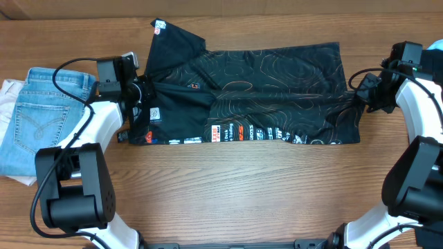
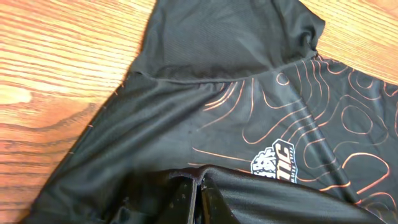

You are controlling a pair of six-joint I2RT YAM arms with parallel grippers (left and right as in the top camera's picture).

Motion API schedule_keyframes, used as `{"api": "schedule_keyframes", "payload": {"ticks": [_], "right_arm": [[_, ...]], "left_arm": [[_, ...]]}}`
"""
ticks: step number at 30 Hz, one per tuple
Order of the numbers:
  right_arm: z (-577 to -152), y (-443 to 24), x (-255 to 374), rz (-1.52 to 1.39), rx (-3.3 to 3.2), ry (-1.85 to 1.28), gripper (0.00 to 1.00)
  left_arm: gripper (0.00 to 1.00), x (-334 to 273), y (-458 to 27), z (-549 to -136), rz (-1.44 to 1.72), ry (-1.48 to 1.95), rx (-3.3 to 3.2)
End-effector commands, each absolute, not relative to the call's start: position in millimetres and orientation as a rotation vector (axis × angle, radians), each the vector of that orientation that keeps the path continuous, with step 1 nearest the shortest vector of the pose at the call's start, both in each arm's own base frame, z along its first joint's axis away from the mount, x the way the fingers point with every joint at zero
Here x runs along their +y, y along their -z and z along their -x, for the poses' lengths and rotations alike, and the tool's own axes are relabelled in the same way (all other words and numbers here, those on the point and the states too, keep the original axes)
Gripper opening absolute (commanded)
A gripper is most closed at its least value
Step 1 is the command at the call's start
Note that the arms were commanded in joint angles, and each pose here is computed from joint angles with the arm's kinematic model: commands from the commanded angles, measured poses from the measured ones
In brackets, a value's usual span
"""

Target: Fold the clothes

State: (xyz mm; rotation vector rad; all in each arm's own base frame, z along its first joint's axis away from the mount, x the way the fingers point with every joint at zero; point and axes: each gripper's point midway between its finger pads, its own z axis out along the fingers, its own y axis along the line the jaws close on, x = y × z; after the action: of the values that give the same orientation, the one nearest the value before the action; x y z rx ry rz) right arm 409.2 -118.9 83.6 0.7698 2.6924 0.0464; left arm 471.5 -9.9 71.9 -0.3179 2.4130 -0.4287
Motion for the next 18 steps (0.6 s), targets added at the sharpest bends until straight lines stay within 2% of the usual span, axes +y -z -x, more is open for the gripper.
{"api": "schedule_keyframes", "payload": {"ticks": [1, 6, 7, 8, 9, 10, 12, 18], "right_arm": [[-412, -85, -122, -0.752, 2.678, -0.020, 0.04], [-415, -86, -123, -0.750, 2.667, -0.020, 0.05], [-415, -86, -123, -0.750, 2.667, -0.020, 0.08], [-415, -86, -123, -0.750, 2.667, -0.020, 0.18], [-415, -86, -123, -0.749, 2.666, -0.020, 0.28], [-415, -86, -123, -0.749, 2.666, -0.019, 0.42], [-414, -86, -123, -0.745, 2.669, -0.019, 0.54], [-406, -83, -122, -0.760, 2.701, -0.012, 0.60]], "left_arm": [[0.05, 0, -89, -480, 0.338, 0.366, 2.360], [0.06, 0, -91, -483, 0.335, 0.365, 2.345], [0.09, 0, -91, -483, 0.335, 0.366, 2.346], [0.24, 0, -91, -482, 0.335, 0.367, 2.348], [0.31, 0, -90, -481, 0.337, 0.368, 2.357], [0.33, -1, -87, -478, 0.341, 0.370, 2.371], [0.34, -3, -82, -472, 0.348, 0.378, 2.405], [0.29, -11, -58, -437, 0.385, 0.422, 2.576]]}}
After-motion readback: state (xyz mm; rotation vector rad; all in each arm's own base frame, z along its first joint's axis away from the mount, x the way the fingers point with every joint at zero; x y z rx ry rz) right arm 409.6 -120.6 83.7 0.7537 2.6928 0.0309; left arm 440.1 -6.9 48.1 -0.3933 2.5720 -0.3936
